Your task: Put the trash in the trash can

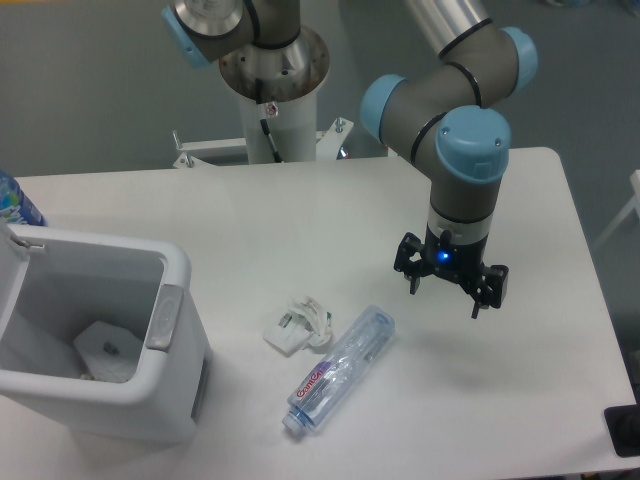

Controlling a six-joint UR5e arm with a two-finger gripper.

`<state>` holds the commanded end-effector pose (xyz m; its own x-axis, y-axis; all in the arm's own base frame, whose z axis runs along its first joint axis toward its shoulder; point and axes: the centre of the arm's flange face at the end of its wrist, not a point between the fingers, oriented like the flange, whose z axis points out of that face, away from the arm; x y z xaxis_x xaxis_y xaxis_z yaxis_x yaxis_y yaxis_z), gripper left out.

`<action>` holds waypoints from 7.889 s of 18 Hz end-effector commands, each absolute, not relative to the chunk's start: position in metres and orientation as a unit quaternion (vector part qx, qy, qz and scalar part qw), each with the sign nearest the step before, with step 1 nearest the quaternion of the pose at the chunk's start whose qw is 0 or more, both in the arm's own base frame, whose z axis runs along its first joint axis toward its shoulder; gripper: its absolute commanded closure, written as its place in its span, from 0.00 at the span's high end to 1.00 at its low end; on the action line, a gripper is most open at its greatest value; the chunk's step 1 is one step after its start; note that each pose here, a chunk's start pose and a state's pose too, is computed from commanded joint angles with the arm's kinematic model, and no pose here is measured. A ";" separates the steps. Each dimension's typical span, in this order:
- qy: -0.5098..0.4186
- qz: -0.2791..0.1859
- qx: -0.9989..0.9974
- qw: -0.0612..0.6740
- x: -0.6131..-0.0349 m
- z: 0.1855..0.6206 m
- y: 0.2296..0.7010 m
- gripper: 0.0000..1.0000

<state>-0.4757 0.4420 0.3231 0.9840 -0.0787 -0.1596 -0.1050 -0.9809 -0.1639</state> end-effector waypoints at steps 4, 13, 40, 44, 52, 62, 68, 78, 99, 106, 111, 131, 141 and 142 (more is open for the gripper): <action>0.044 0.076 -0.992 0.086 -0.475 0.323 0.442 1.00; 0.056 0.037 -0.992 0.110 -0.433 0.307 0.448 1.00; 0.029 -0.014 -0.999 0.037 -0.281 0.206 0.495 1.00; 0.026 -0.017 -0.999 0.034 -0.280 0.199 0.501 0.99; -0.014 -0.014 -0.999 0.038 -0.284 0.201 0.507 0.14; -0.012 -0.008 -0.998 0.054 -0.284 0.222 0.505 0.05; -0.040 -0.032 -0.990 0.135 -0.307 0.271 0.497 0.05; -0.080 -0.051 -0.971 0.218 -0.343 0.329 0.503 0.01; -0.118 -0.153 -0.891 0.410 -0.287 0.532 0.569 0.02; -0.087 -0.179 -0.900 0.387 -0.228 0.512 0.589 0.18; -0.077 -0.176 -0.901 0.390 -0.224 0.512 0.591 0.93; -0.074 -0.068 -0.914 0.392 -0.382 0.459 0.600 1.00; -0.096 -0.015 -0.958 0.269 -0.433 0.334 0.606 1.00; -0.095 -0.019 -0.960 0.263 -0.433 0.326 0.607 1.00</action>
<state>-0.4330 0.6074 0.3260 0.9813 0.1721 0.0858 0.1918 -0.8437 -0.5013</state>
